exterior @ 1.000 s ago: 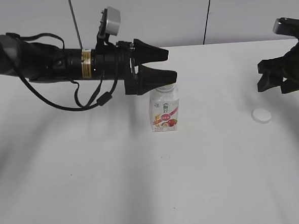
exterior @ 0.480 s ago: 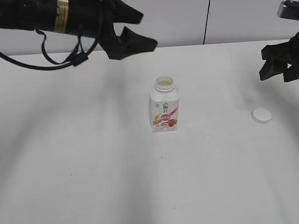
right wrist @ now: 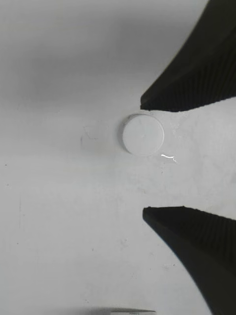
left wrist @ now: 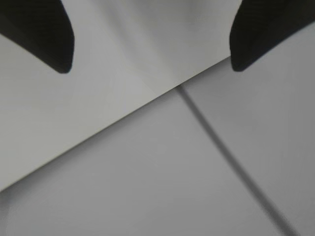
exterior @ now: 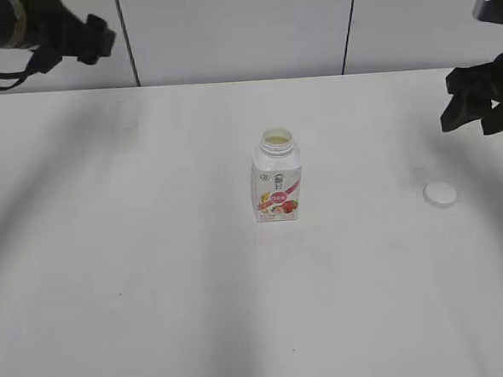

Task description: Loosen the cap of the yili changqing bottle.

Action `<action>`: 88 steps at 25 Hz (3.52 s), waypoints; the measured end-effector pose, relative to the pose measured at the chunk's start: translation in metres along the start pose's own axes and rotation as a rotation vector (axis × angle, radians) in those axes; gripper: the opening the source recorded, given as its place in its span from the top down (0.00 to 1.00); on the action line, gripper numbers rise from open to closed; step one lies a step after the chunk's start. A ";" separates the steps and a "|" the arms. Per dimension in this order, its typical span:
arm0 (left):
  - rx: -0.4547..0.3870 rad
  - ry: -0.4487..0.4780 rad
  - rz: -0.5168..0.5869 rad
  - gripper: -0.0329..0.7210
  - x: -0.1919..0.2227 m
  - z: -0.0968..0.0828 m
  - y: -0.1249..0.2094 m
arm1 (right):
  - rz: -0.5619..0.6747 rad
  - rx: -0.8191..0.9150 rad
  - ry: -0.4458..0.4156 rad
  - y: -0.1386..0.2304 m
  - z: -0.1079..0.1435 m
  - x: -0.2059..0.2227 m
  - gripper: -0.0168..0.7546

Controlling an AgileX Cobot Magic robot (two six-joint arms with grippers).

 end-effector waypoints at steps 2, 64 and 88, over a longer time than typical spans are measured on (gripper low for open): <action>-0.073 -0.144 0.052 0.18 -0.001 0.024 0.018 | 0.007 -0.001 -0.003 0.001 0.001 -0.001 0.35; -0.608 -0.120 0.498 0.29 -0.363 -0.062 0.110 | -0.035 -0.130 0.058 0.155 0.029 -0.202 0.35; -0.480 -0.103 0.022 0.30 -0.430 -0.099 0.143 | -0.551 -0.246 0.114 0.257 0.024 -0.243 0.35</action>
Point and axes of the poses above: a point on each arm's last joint axis where the gripper is mounted, x pointing out along that axis toward the gripper, z along the wrist's bending axis when the last joint is at zero, y = z × x, the point moved 10 cm from there along x, pointing out along that axis toward the gripper, and after that the axes turned 2 degrees about x, right-handed, at the moved point
